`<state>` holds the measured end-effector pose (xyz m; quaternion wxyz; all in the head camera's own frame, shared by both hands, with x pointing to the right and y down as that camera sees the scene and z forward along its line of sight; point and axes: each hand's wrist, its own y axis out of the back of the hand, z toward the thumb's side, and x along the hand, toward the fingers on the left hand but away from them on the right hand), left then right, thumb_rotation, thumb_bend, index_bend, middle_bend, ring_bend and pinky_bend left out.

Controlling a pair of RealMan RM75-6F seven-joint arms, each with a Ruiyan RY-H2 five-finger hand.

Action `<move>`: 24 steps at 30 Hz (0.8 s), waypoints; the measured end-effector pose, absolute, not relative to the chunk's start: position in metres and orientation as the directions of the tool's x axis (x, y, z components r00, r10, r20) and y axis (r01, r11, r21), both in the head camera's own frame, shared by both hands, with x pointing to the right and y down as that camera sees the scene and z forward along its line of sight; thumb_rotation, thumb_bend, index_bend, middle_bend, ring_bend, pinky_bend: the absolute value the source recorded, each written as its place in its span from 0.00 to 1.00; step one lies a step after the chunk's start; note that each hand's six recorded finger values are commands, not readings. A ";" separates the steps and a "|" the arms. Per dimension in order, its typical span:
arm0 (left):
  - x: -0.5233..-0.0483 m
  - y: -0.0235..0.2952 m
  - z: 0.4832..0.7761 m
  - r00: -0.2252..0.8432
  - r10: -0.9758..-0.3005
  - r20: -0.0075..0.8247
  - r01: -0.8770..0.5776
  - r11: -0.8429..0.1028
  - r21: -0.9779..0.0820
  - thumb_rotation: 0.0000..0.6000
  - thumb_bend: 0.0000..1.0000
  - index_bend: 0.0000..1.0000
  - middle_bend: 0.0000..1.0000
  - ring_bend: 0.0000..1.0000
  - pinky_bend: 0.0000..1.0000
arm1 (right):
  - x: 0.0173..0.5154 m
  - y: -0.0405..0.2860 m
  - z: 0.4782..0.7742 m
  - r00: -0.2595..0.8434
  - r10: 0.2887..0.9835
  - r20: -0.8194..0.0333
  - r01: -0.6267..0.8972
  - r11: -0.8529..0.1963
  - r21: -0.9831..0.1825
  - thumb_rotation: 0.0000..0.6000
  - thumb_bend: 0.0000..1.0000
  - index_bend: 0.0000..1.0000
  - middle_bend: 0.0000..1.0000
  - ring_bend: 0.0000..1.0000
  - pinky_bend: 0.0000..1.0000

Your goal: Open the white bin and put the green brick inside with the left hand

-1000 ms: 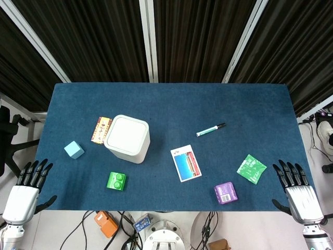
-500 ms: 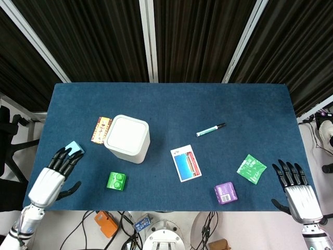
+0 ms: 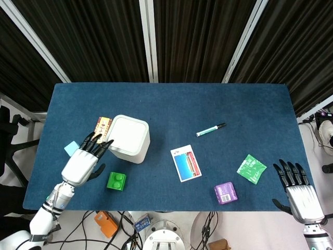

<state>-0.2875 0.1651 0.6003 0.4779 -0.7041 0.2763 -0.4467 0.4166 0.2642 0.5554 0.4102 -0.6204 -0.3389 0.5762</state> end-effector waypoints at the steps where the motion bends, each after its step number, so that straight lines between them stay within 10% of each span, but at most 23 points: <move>1: -0.285 0.165 0.601 0.450 -0.816 0.364 0.044 -0.386 -0.921 0.87 0.36 0.07 0.28 0.08 0.00 | 0.417 0.264 0.555 0.107 0.894 -0.436 -0.052 -0.433 -0.900 1.00 0.25 0.00 0.00 0.00 0.00; 16: -0.265 0.165 0.618 0.453 -0.797 0.400 0.078 -0.412 -0.908 0.84 0.37 0.07 0.33 0.10 0.00 | 0.418 0.264 0.554 0.107 0.895 -0.433 -0.050 -0.430 -0.901 1.00 0.25 0.00 0.00 0.00 0.00; 24: -0.252 0.154 0.577 0.516 -0.838 0.180 -0.019 -0.222 -0.975 0.82 0.35 0.07 0.13 0.03 0.00 | 0.417 0.265 0.554 0.108 0.895 -0.433 -0.050 -0.430 -0.901 1.00 0.25 0.00 0.00 0.00 0.00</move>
